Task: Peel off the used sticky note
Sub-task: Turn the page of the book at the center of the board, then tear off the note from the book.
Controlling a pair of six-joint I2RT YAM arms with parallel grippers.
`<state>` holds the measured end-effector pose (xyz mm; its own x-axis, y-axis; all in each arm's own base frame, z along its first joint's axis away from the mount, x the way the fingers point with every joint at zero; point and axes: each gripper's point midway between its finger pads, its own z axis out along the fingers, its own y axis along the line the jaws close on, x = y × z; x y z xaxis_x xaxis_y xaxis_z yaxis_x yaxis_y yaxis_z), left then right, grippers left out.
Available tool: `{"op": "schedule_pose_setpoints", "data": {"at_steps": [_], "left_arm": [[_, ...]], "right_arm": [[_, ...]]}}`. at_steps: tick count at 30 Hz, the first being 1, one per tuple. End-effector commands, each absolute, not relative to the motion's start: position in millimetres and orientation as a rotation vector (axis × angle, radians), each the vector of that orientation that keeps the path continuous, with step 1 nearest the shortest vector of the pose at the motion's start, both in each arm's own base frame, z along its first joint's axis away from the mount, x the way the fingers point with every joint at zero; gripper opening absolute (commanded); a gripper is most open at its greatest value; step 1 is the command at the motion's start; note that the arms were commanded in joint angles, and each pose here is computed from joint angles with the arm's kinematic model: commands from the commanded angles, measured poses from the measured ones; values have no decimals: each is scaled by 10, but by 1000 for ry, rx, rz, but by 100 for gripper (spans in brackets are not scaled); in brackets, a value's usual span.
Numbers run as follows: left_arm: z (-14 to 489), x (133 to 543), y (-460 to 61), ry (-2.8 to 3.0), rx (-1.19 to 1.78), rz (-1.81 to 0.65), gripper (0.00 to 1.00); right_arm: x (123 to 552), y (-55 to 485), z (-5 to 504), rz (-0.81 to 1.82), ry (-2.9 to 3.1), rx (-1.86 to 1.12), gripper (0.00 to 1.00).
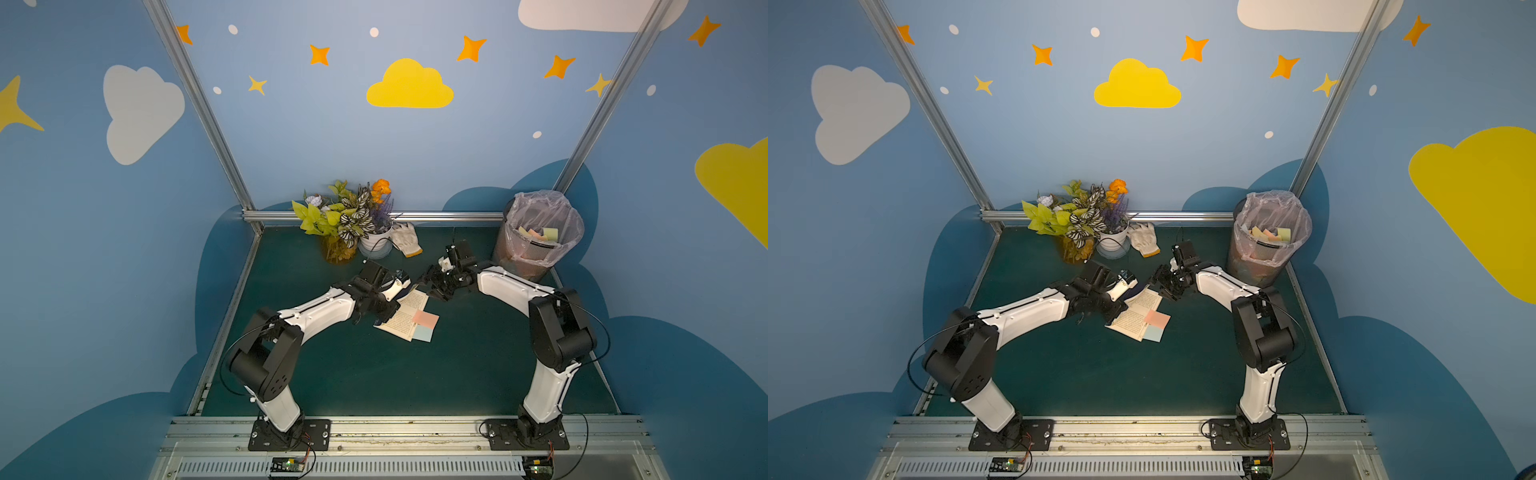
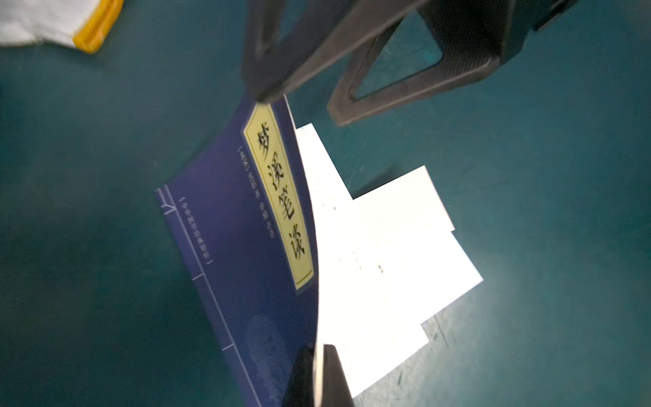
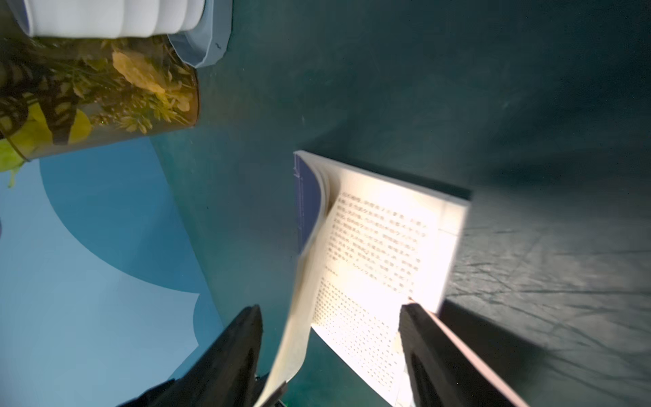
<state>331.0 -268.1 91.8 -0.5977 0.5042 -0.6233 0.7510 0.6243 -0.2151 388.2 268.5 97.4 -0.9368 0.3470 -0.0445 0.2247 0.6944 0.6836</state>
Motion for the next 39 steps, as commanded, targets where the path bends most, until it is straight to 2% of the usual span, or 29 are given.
{"op": "schedule_pose_setpoints", "data": {"at_steps": [1, 4, 8, 18, 23, 32, 39], "left_arm": [[1137, 3156, -2815, 2282, 882, -1076, 3], [1155, 3245, -2743, 2259, 768, -1271, 3], [1070, 3397, -2599, 2265, 643, -1387, 3], [748, 3447, -2364, 2307, 538, -1404, 3], [742, 3497, -2303, 2304, 515, -1400, 3], [659, 3525, -2278, 2334, 484, -1374, 3], [618, 3545, -2267, 2356, 468, -1364, 3]], "right_arm": [[3856, 2585, 1238, 1099, 2683, 369, 74], [3807, 2511, 1233, 1092, 2675, 341, 73], [3715, 2493, 1114, 1101, 2687, 334, 67], [3392, 2299, 797, 1023, 2756, 260, 61], [3254, 2153, 635, 1003, 2788, 278, 59], [3214, 2329, 415, 1100, 2820, 252, 51], [3318, 2477, 371, 1193, 2786, 278, 37]]}}
